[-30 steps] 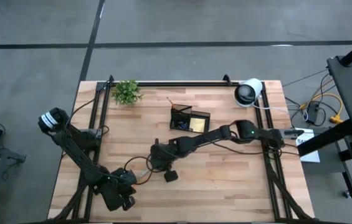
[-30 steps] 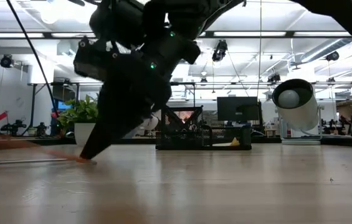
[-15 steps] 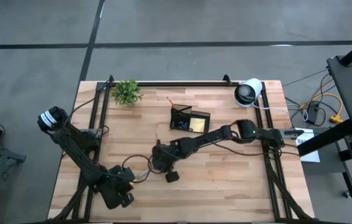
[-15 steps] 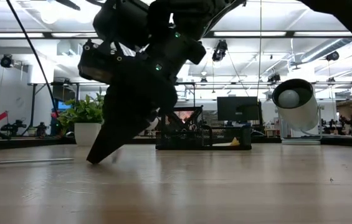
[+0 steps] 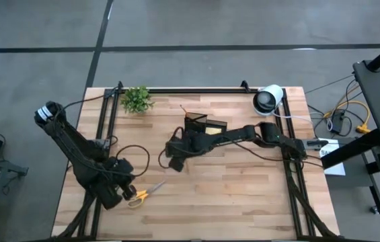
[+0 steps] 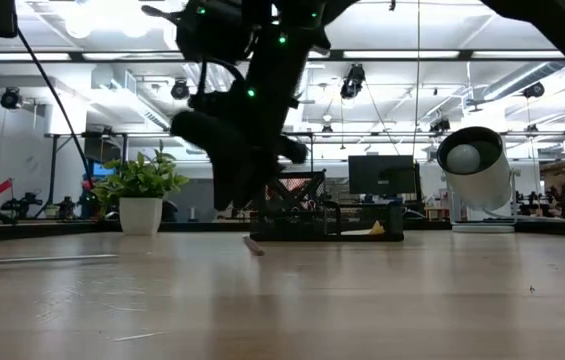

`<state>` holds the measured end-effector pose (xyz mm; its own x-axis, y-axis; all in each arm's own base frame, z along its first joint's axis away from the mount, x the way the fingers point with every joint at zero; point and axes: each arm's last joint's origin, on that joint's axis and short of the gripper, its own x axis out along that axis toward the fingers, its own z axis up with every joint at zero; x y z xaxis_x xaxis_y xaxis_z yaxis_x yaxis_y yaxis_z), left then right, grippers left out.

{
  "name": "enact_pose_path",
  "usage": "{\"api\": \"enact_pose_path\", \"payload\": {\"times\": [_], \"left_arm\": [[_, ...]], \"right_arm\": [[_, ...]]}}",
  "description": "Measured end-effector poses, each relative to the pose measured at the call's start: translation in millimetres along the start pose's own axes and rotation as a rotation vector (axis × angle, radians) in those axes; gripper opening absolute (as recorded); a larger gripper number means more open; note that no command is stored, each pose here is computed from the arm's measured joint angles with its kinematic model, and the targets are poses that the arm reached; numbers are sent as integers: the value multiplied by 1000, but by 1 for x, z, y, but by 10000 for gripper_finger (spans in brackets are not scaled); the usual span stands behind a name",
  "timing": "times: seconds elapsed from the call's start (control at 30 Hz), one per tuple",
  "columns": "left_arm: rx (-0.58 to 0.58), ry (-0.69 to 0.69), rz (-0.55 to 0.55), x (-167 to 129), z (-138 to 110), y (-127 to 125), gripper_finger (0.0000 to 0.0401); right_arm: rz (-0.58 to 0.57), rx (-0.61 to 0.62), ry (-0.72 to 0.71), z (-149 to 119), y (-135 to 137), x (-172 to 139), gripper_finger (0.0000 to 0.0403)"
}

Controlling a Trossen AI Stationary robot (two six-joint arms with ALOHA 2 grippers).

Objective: Pick and place office supplies into organizer
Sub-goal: Put the orange pencil into the black desk organizer

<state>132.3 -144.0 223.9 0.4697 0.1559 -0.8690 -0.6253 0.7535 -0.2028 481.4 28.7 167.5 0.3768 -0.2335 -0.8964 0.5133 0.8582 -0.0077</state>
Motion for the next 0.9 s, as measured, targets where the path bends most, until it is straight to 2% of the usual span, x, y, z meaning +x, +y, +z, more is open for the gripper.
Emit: {"api": "enact_pose_path", "payload": {"times": [0.1,0.33,0.47,0.6,0.8,0.9], "left_arm": [[7,-6,12,4,-2,10,39],[24,-3,38,15,-7,30,39],[68,-2,15,13,-6,35,39],[99,-2,-14,10,-4,41,39],[99,-5,-26,11,-4,49,39],[99,-17,-31,10,-4,49,39]], "right_arm": [[44,122,74,-6,-5,7,156],[0,222,127,-25,-8,23,186],[-27,191,155,-40,-4,26,184],[-11,41,158,-53,9,24,155],[45,-445,168,-80,38,15,82],[52,-552,189,-90,46,11,45]]}}
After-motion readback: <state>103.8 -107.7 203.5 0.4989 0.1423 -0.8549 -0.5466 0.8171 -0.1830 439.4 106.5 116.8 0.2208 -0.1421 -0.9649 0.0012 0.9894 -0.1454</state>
